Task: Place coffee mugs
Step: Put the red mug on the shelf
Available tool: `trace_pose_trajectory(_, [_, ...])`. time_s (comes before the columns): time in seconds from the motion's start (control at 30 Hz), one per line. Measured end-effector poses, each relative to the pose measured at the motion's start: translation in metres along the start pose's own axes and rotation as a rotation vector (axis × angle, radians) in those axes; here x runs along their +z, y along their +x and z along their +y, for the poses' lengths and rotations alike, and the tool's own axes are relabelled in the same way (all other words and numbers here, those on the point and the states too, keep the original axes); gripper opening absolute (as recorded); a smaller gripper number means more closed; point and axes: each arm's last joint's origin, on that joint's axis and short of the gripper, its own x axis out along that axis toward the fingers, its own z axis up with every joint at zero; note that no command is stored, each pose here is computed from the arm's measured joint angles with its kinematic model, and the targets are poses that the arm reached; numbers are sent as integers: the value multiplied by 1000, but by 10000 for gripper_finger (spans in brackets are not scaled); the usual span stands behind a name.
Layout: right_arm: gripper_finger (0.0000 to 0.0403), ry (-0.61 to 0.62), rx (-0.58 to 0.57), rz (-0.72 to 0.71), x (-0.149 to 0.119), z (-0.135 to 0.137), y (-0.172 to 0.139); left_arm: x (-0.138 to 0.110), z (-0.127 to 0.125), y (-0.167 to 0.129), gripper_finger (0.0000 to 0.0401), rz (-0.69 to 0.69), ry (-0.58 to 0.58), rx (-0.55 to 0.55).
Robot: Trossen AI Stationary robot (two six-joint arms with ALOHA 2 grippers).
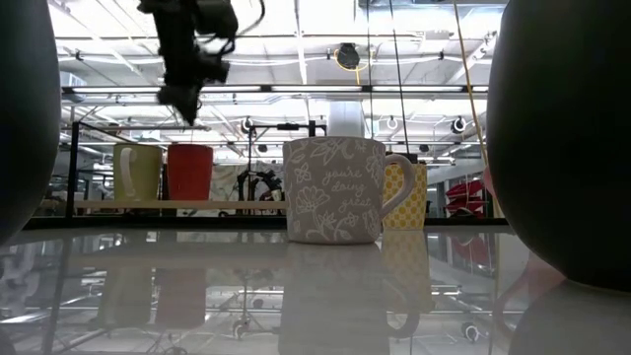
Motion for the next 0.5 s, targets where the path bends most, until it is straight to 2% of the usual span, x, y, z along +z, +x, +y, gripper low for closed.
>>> trace_pose_trajectory(0.1, [257,5,-7,-22,2,-1,0,15,-3,-4,152,-143,-213,-38])
trace_pose_trajectory(0.2, [257,13,8,-62,5,-1,0,33,-14,7,152,-235,-307,-35])
trace_pose_trajectory(0.37, [257,13,24,-92,7,-2,0,62,-47,43,152,-331,-297,7])
trace_pose_trajectory(0.5, [257,9,23,-93,7,-2,0,74,-68,77,152,-172,-279,183])
